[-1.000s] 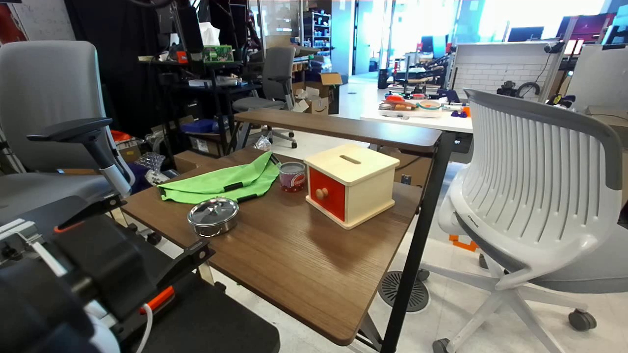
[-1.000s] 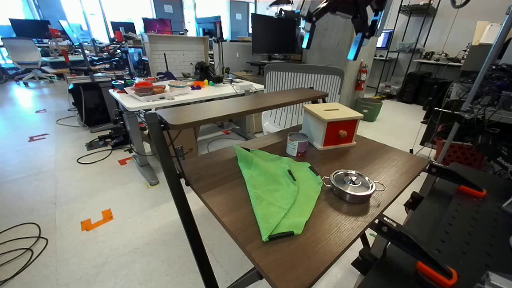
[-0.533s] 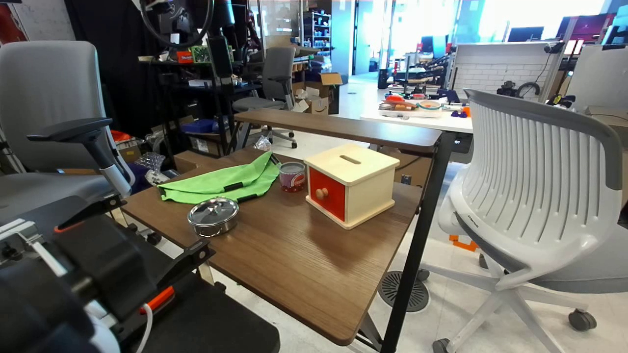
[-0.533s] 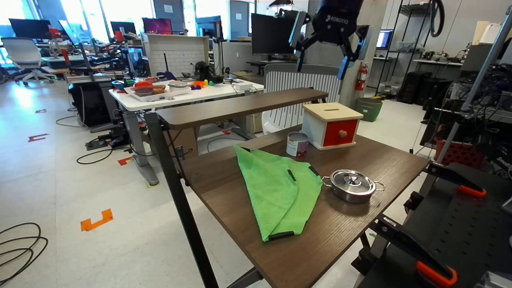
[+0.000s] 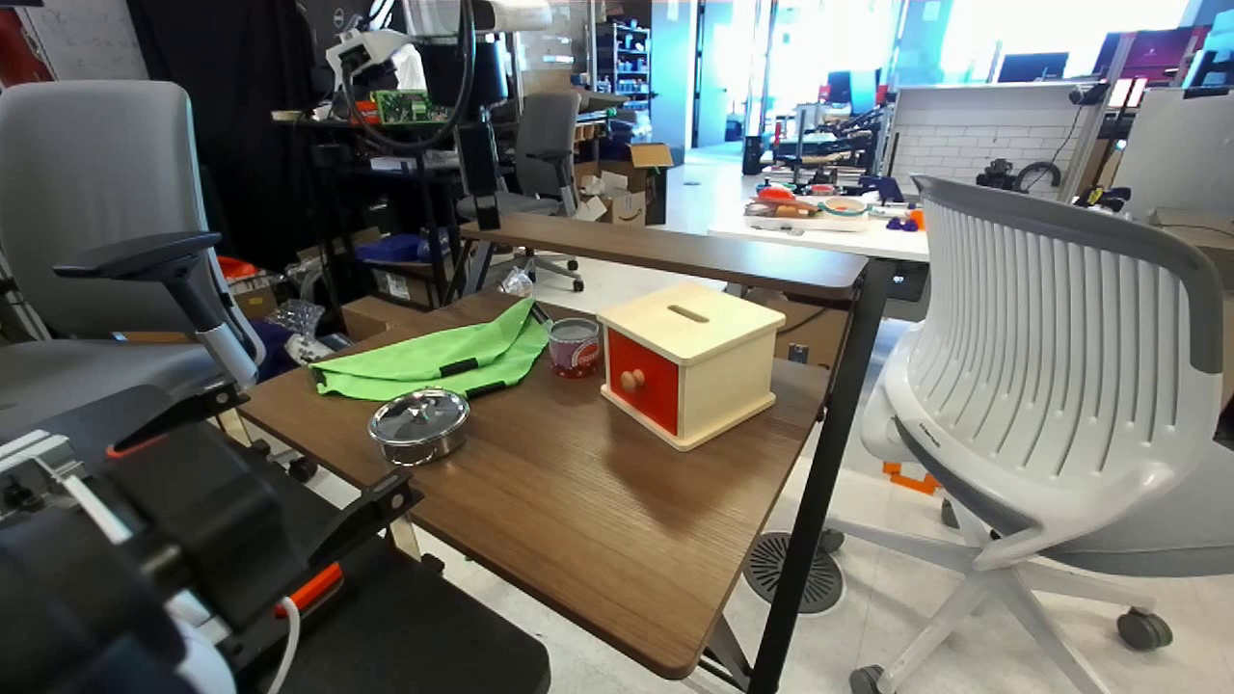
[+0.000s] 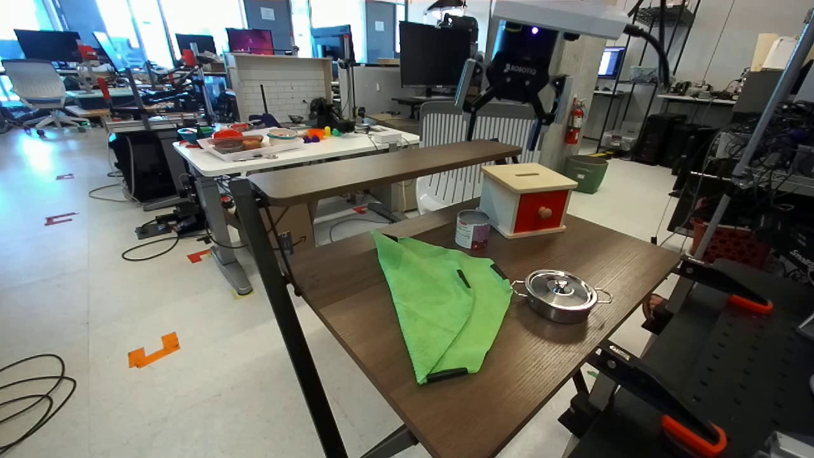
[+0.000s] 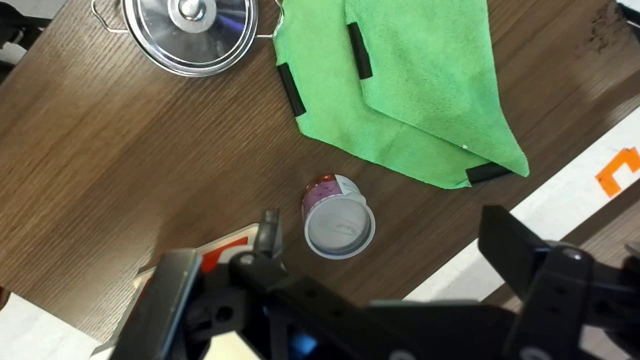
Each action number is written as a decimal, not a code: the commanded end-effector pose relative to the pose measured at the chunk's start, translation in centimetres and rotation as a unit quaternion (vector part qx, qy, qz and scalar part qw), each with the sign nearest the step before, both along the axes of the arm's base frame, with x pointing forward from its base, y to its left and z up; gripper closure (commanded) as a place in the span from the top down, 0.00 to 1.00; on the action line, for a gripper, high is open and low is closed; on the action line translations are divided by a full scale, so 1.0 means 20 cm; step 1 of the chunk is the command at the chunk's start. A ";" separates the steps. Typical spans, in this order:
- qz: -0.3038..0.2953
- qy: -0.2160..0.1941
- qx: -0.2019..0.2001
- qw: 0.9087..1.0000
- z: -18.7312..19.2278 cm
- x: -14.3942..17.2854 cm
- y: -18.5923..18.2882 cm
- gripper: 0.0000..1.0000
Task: Move the can to the right
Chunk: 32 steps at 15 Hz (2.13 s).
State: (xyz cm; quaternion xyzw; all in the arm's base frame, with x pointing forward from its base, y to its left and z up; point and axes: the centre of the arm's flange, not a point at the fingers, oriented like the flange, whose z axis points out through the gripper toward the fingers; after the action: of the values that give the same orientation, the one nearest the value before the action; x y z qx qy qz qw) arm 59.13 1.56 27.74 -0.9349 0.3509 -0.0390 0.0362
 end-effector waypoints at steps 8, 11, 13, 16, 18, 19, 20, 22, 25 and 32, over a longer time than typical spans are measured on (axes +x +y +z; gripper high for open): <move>-0.025 0.031 -0.016 0.999 -0.43 0.23 -0.11 1.00; -0.054 0.019 -0.019 0.998 -0.50 0.30 -0.17 1.00; -0.069 0.017 -0.020 0.997 -0.54 0.33 -0.19 1.00; -0.075 0.017 -0.021 0.997 -0.60 0.37 -0.19 1.00; -0.075 0.023 -0.022 0.997 -0.64 0.38 -0.17 1.00; -0.074 0.024 -0.022 0.997 -0.66 0.39 -0.16 1.00; -0.073 0.025 -0.023 0.997 -0.68 0.39 -0.15 1.00; -0.075 0.026 -0.026 0.996 -0.71 0.40 -0.14 1.00; -0.082 0.027 -0.029 0.996 -0.74 0.43 -0.15 1.00; -0.095 0.022 -0.038 0.994 -0.79 0.50 -0.20 1.00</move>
State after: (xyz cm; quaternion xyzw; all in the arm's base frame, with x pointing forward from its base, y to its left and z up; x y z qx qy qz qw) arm 67.58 -2.59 12.49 -0.9033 0.4280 -0.0289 -0.0087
